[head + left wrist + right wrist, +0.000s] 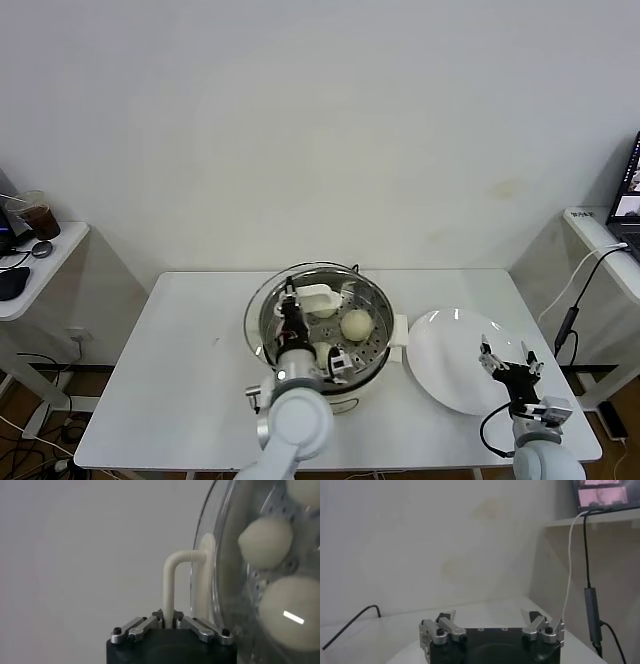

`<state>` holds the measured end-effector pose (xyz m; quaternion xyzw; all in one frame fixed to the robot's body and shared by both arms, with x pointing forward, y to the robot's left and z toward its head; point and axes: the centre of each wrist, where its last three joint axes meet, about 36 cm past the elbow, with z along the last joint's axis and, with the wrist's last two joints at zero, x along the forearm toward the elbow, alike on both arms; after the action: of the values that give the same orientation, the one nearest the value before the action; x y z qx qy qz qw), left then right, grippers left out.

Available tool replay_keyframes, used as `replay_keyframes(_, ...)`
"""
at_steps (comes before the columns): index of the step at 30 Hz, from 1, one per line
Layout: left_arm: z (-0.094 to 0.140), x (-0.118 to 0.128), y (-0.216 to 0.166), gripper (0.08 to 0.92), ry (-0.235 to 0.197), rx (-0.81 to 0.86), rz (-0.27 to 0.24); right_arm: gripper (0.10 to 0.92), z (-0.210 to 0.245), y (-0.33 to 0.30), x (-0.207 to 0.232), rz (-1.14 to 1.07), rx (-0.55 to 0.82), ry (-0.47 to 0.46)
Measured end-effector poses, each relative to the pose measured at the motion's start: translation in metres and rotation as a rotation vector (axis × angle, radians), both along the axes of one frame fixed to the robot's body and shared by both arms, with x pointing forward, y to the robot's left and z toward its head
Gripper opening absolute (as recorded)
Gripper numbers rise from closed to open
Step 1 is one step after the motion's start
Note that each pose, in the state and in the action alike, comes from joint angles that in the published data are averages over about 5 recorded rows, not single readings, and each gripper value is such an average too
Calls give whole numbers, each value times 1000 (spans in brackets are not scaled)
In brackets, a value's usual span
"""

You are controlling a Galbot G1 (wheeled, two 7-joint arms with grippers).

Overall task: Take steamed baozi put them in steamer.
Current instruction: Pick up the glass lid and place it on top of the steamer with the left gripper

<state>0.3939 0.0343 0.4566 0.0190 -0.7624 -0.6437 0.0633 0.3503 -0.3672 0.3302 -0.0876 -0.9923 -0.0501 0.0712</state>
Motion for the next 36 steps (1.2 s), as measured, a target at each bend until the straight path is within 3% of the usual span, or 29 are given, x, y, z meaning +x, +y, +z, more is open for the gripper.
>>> replay_keyframes(10, -1, -1, -25, 175, -11, -5, -47, 823, -2, -1, 0, -3, 1, 3)
replay_keyframes(24, -23, -1, -28, 175, -9, 85, -24, 823, -6, 2, 2, -2, 8, 4)
replay_keyframes(36, -28, 1, -31, 174, -14, 125, -24, 823, -9, 3, 3, -4, 10, 8)
